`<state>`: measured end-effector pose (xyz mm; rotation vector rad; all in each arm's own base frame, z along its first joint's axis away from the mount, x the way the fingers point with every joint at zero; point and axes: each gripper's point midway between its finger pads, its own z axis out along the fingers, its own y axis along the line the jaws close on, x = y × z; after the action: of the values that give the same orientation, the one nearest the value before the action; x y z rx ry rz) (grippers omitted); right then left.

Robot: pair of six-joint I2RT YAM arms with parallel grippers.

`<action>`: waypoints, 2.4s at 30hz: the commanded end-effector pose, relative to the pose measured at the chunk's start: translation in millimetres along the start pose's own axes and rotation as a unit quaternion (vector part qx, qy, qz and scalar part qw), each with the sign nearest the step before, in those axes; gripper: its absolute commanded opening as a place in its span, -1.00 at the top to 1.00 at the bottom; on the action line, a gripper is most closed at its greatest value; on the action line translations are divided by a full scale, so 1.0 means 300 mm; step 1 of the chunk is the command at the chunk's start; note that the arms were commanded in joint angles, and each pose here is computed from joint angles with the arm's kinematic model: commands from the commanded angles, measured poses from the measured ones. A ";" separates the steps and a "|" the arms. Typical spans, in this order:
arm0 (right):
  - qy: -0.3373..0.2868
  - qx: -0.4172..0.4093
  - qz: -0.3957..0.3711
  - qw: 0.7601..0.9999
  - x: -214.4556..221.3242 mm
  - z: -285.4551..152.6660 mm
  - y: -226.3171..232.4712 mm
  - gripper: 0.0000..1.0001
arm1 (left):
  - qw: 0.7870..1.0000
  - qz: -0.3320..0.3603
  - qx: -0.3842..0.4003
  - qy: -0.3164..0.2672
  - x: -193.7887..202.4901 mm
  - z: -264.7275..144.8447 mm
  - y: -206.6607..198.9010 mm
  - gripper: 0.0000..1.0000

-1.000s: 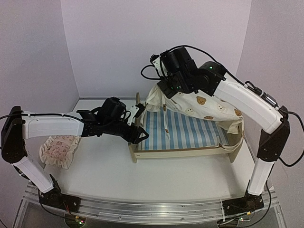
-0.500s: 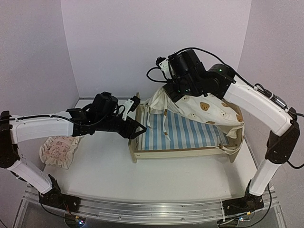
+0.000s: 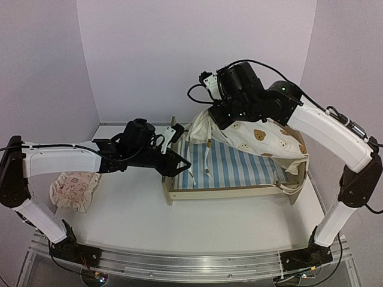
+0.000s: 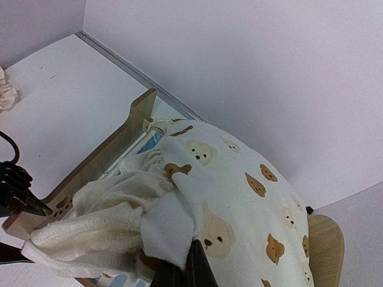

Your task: Set up the pet bed

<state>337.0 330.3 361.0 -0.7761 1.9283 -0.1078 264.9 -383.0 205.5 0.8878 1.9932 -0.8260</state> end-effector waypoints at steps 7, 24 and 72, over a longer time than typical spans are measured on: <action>-0.062 -0.017 0.056 0.996 -0.099 -0.108 -0.049 1.00 | 0.996 0.018 0.065 -0.062 -0.156 0.003 -0.092 0.79; -0.055 -0.018 0.060 0.997 -0.072 -0.109 -0.047 1.00 | 0.983 0.046 0.156 -0.083 -0.128 0.094 -0.173 -0.35; -0.055 -0.032 0.068 0.996 -0.056 -0.120 -0.036 1.00 | 0.970 0.041 0.143 -0.191 -0.191 0.305 -0.199 0.29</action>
<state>322.9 324.9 354.2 -0.7677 1.9638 -0.0218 276.8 -494.2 208.5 0.9165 1.5971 -1.1177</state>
